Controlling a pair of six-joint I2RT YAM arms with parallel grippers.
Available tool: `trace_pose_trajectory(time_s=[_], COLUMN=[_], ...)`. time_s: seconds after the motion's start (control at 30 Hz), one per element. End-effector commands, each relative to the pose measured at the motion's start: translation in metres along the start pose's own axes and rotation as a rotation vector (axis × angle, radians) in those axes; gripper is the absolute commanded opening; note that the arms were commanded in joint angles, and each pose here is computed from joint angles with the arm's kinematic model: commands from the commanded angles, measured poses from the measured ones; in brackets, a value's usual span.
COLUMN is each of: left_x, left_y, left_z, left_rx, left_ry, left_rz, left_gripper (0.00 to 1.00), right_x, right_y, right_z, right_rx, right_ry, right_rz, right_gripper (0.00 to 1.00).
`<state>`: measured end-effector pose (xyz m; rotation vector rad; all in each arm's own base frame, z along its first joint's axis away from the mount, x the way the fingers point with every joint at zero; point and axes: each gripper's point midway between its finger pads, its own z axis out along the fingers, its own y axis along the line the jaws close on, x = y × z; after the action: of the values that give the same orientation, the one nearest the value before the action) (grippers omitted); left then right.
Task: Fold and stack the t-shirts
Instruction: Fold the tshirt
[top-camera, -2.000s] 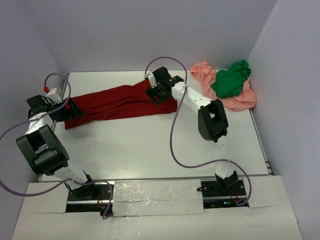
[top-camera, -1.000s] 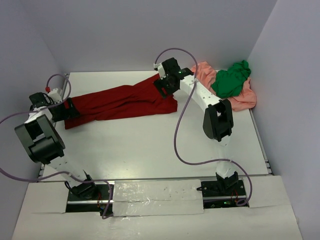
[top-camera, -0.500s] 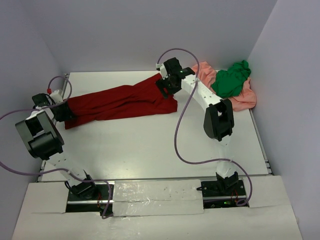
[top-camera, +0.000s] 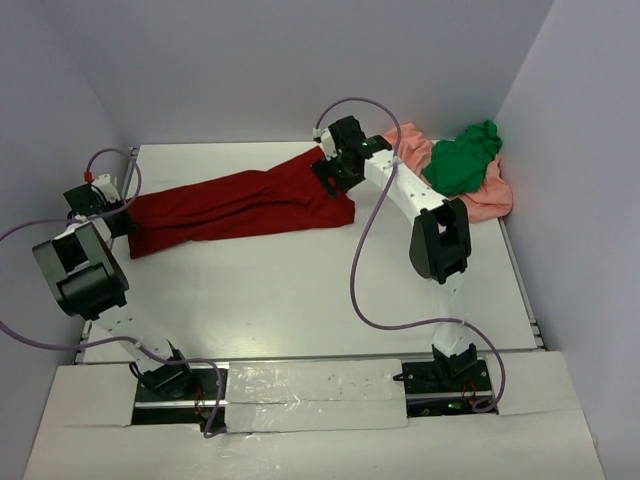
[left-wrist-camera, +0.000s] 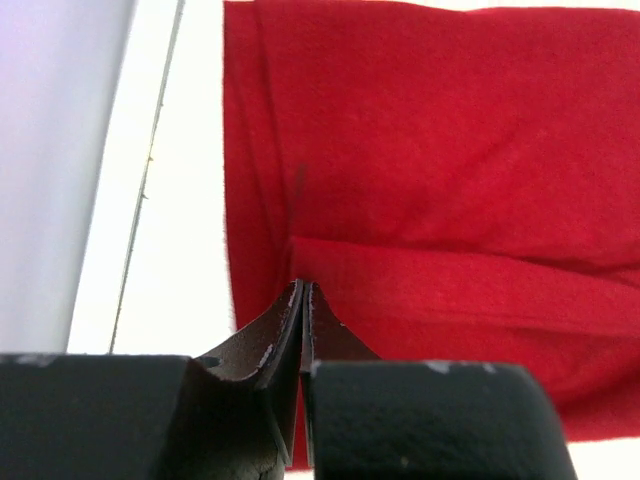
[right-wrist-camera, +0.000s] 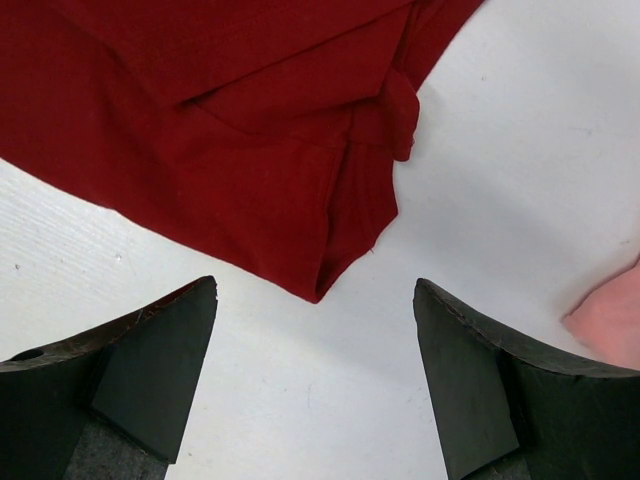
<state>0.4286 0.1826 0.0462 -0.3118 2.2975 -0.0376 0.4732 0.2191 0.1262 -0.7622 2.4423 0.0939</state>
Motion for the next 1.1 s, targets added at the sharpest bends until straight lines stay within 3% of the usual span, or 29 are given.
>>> trace_pose_trajectory(time_s=[0.0, 0.13, 0.3, 0.47, 0.57, 0.67, 0.87, 0.97, 1.07], left_x=[-0.035, -0.041, -0.077, -0.098, -0.091, -0.074, -0.04, -0.023, -0.006], left_y=[0.007, 0.012, 0.009, -0.021, -0.056, -0.071, -0.073, -0.063, -0.06], left_z=[-0.008, -0.007, -0.022, -0.052, -0.066, -0.076, -0.064, -0.048, -0.036], left_rx=[-0.07, -0.116, -0.161, -0.079, 0.096, 0.166, 0.194, 0.159, 0.162], left_ry=[-0.135, -0.173, -0.351, -0.427, -0.356, -0.275, -0.122, -0.058, 0.031], left_rz=[0.021, 0.016, 0.037, 0.068, 0.107, 0.138, 0.149, 0.124, 0.096], left_gripper=[0.11, 0.13, 0.12, 0.15, 0.17, 0.17, 0.14, 0.0, 0.0], right_x=[-0.016, -0.014, -0.007, 0.0, 0.007, 0.009, 0.009, 0.005, 0.004], right_y=[-0.004, -0.001, 0.003, 0.007, 0.007, 0.008, 0.005, 0.005, 0.005], right_z=[-0.03, -0.028, -0.023, -0.02, -0.019, -0.02, -0.022, -0.027, -0.031], right_rx=[0.0, -0.009, -0.023, -0.035, -0.033, -0.034, -0.033, -0.037, -0.043], right_ry=[-0.066, -0.061, -0.057, -0.054, -0.046, -0.056, -0.07, -0.084, -0.095], right_rz=[0.026, 0.034, 0.043, 0.052, 0.049, 0.038, 0.035, 0.036, 0.035], right_gripper=[0.86, 0.86, 0.86, 0.86, 0.86, 0.86, 0.86, 0.86, 0.86])
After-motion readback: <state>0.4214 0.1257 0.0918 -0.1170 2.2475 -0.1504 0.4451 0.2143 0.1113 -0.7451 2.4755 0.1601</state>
